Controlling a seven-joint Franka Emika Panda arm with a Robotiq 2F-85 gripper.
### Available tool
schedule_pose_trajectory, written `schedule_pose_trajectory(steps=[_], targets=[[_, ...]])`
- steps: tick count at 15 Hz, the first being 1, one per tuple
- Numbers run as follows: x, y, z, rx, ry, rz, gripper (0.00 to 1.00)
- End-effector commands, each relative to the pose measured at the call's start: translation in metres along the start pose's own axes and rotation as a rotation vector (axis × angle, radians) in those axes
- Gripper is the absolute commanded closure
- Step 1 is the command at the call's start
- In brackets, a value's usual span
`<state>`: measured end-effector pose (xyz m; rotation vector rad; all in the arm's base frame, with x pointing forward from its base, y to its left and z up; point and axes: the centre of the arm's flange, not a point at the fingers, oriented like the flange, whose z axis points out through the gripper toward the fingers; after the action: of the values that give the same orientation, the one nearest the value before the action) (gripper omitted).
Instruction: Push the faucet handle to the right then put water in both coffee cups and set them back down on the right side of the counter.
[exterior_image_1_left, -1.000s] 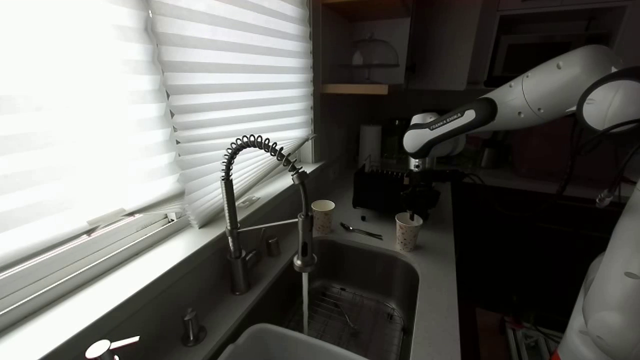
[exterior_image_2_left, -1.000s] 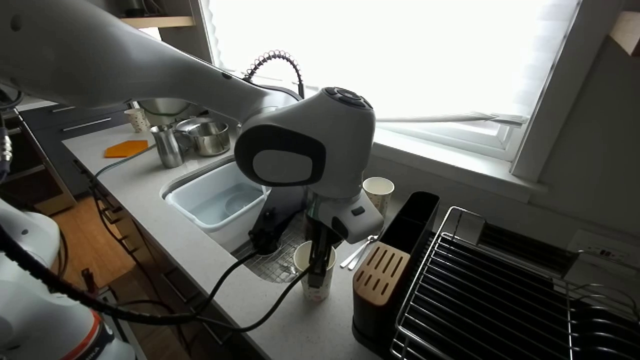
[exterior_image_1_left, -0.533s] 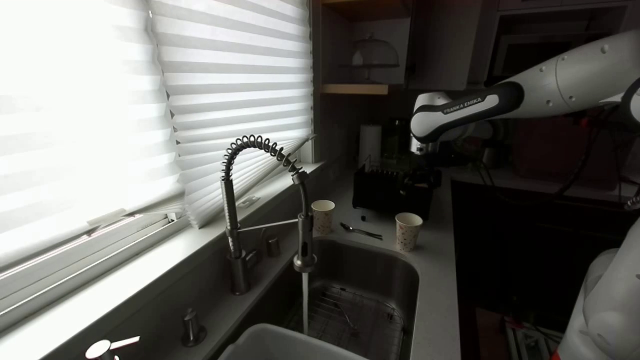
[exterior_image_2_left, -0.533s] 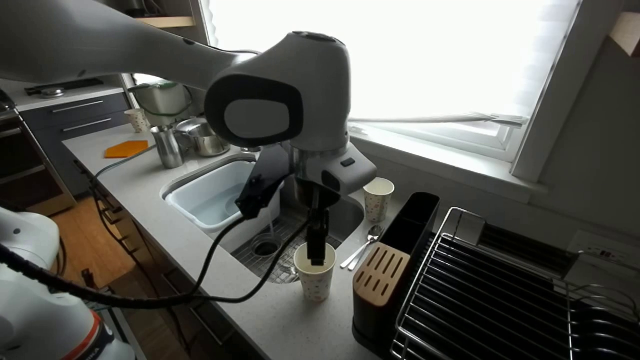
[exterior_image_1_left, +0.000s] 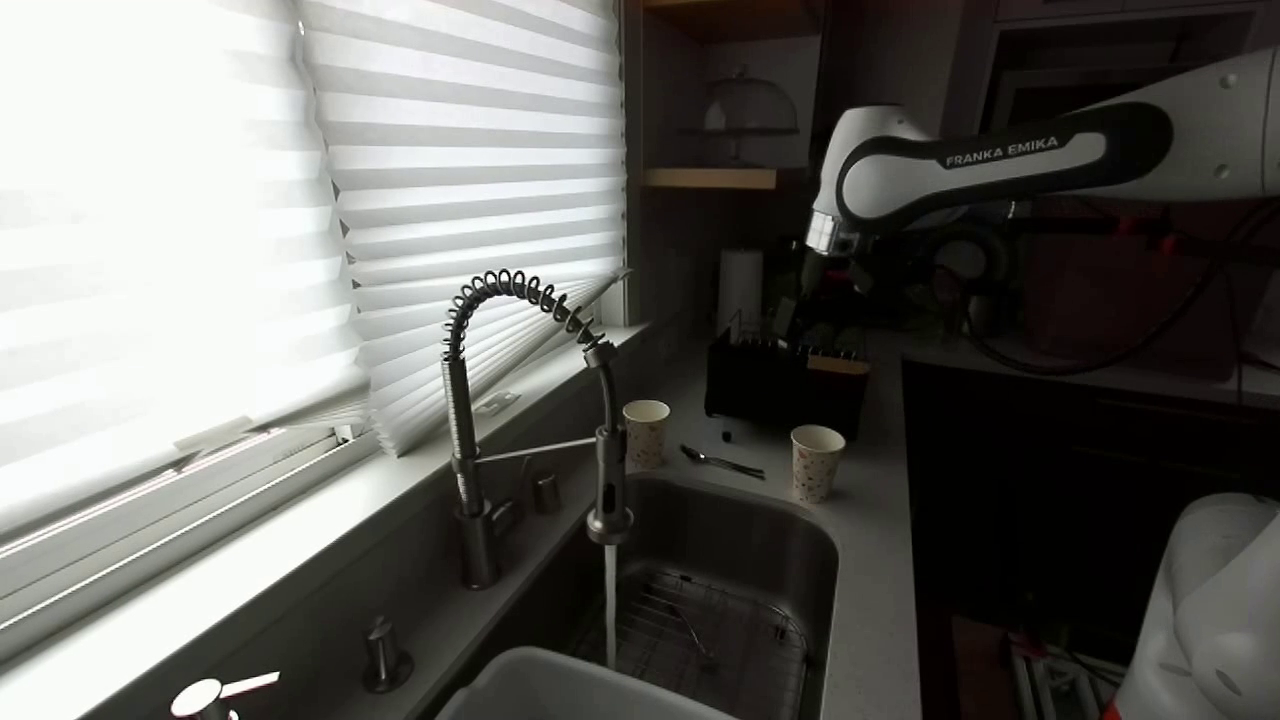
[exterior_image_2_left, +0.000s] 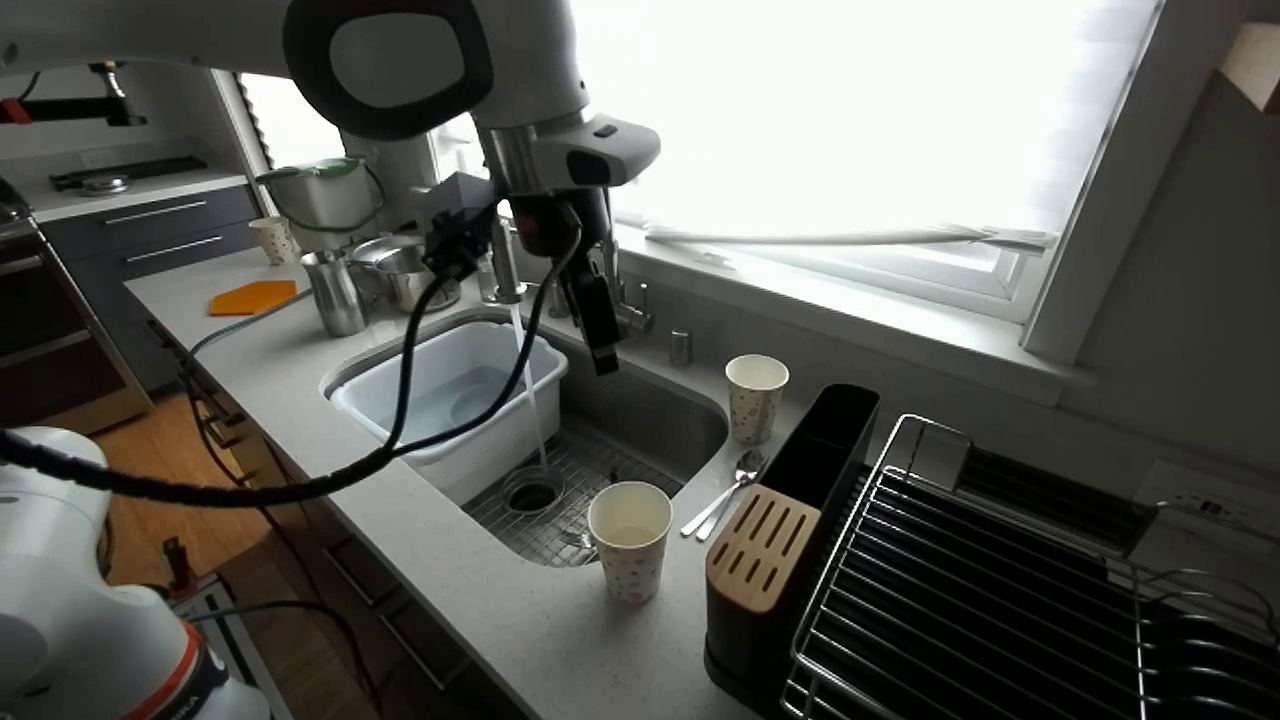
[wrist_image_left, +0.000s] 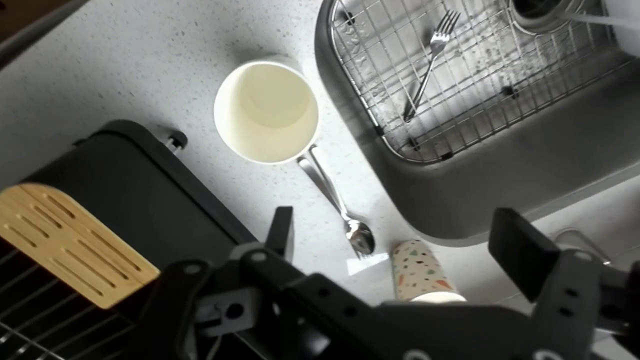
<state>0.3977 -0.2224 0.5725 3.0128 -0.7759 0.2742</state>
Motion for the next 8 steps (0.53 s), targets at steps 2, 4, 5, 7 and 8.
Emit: schedule_pose_trajectory(steps=[2, 4, 5, 7, 8], targets=[[-0.028, -0.059, -0.019, 0.034, 0.035, -0.259, 0.0], [-0.034, -0.081, -0.024, 0.05, 0.052, -0.363, 0.0], [-0.037, -0.091, -0.026, 0.058, 0.057, -0.408, 0.0], [-0.043, -0.108, -0.028, 0.075, 0.061, -0.49, 0.0], [-0.046, -0.117, -0.029, 0.083, 0.059, -0.53, 0.0]])
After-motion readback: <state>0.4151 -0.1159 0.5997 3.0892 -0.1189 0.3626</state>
